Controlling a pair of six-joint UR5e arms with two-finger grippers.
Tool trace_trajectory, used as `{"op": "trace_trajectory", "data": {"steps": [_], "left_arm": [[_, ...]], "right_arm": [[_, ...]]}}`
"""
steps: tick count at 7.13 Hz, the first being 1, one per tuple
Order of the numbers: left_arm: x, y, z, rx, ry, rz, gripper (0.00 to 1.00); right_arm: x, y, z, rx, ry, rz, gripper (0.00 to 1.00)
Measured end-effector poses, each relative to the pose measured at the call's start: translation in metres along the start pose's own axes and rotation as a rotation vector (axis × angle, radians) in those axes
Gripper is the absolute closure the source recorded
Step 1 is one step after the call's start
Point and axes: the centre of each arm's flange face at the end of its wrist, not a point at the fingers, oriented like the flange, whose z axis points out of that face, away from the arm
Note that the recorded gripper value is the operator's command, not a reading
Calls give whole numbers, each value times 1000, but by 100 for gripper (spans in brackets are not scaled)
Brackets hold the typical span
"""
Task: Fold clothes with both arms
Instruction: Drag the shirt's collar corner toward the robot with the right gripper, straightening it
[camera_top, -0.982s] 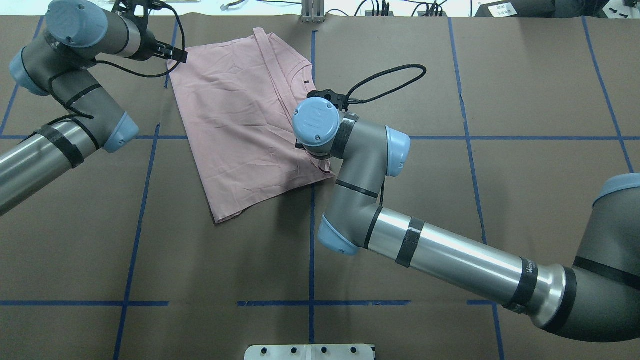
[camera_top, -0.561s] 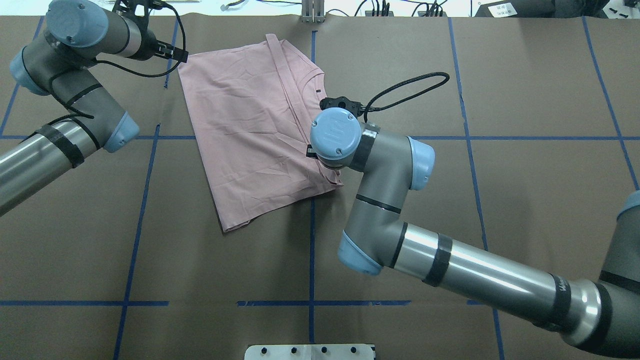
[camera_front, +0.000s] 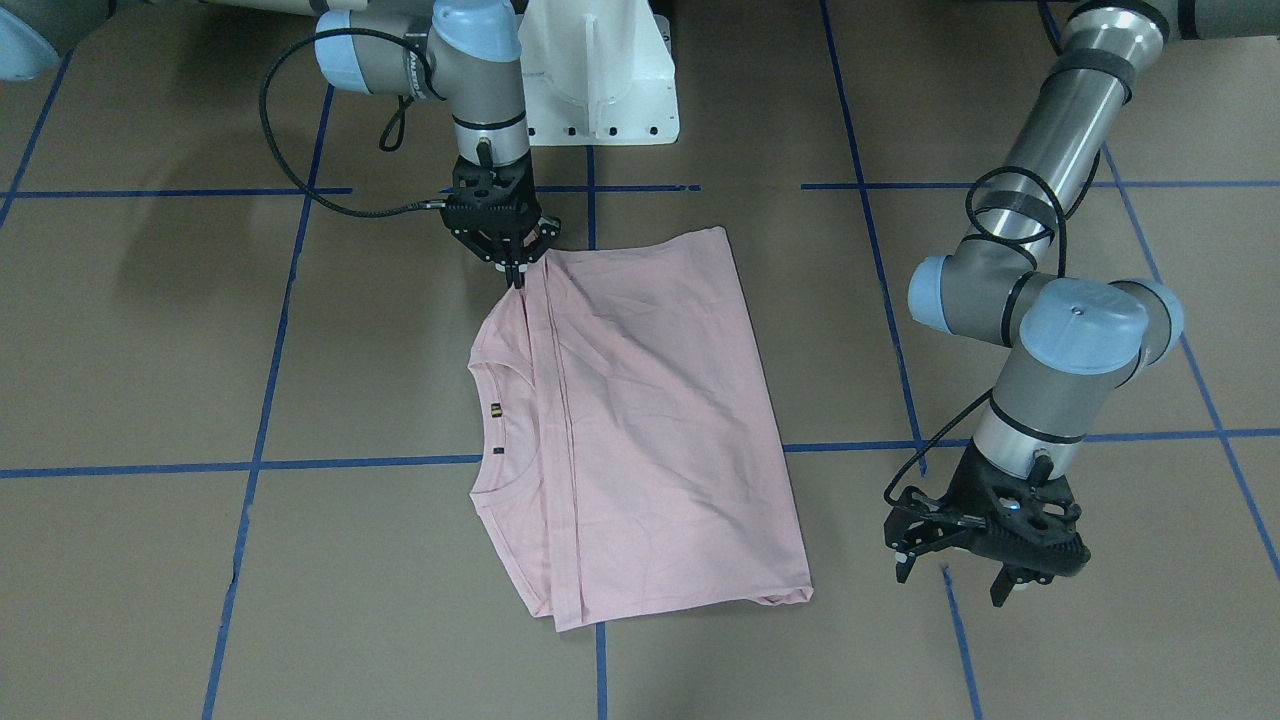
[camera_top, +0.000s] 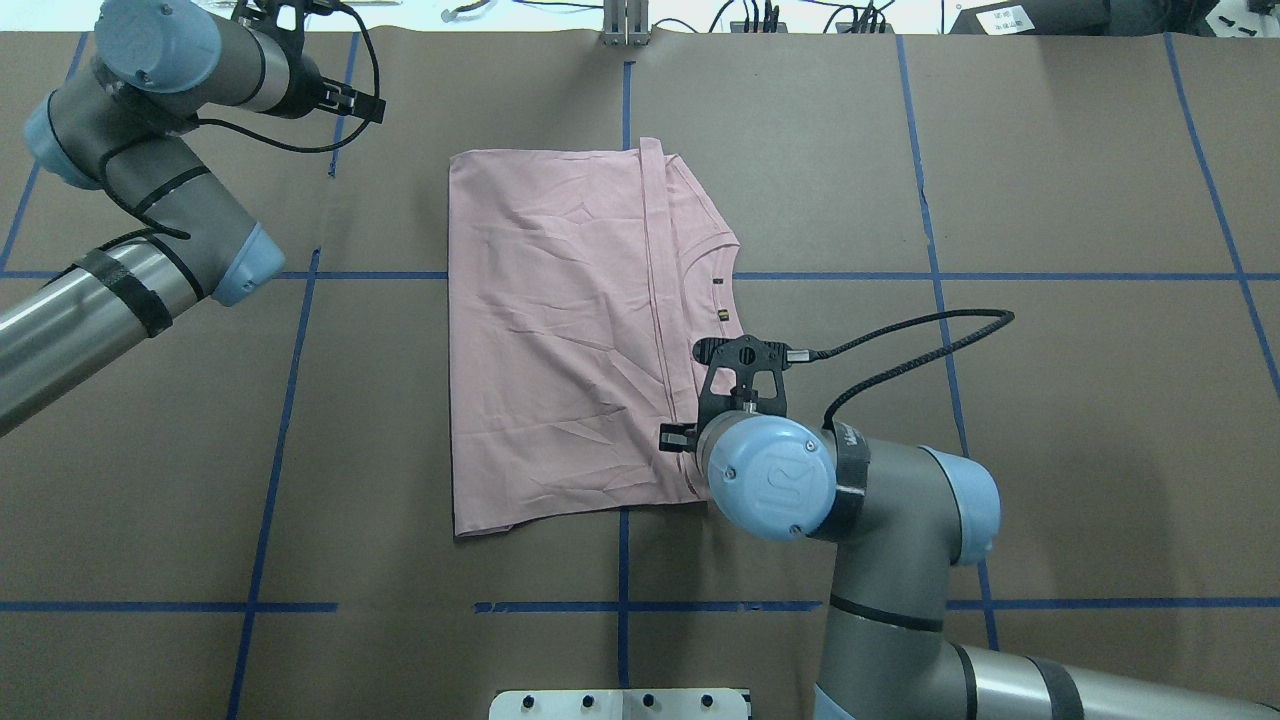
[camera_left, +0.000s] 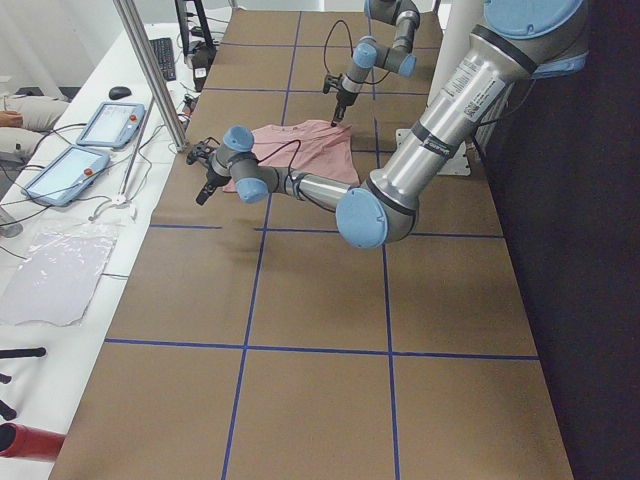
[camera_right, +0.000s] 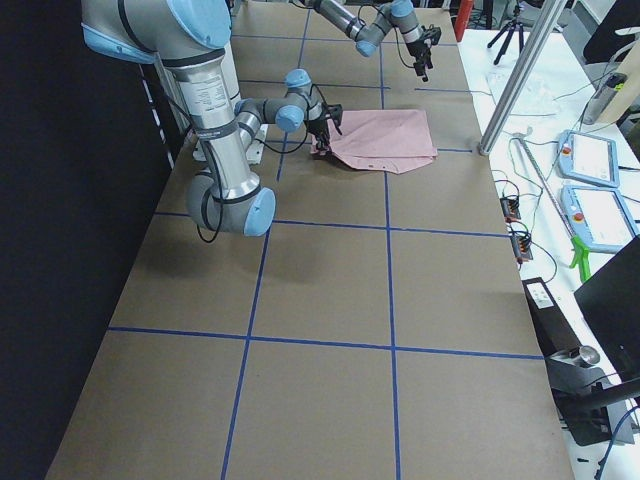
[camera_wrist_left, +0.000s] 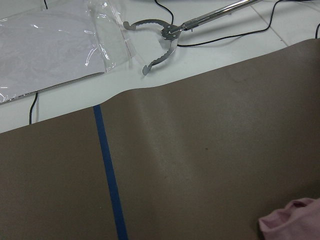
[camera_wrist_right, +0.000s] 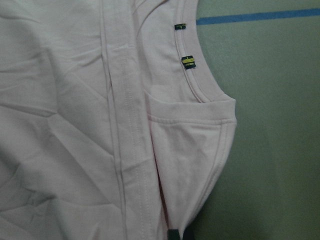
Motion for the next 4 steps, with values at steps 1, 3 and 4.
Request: {"op": "trace_trajectory", "data": {"steps": [1,3,4], "left_arm": [[12,0,-4,3,16,-2,0],[49,5,-12,-23,63,-52,0],[67,8,-17,-38,80,-73,0]], "right_arm": [[6,15,-3,9,0,-6,100],[15,24,0,16,13,-12,0],[17,24,-1,21,14,-13,0]]}}
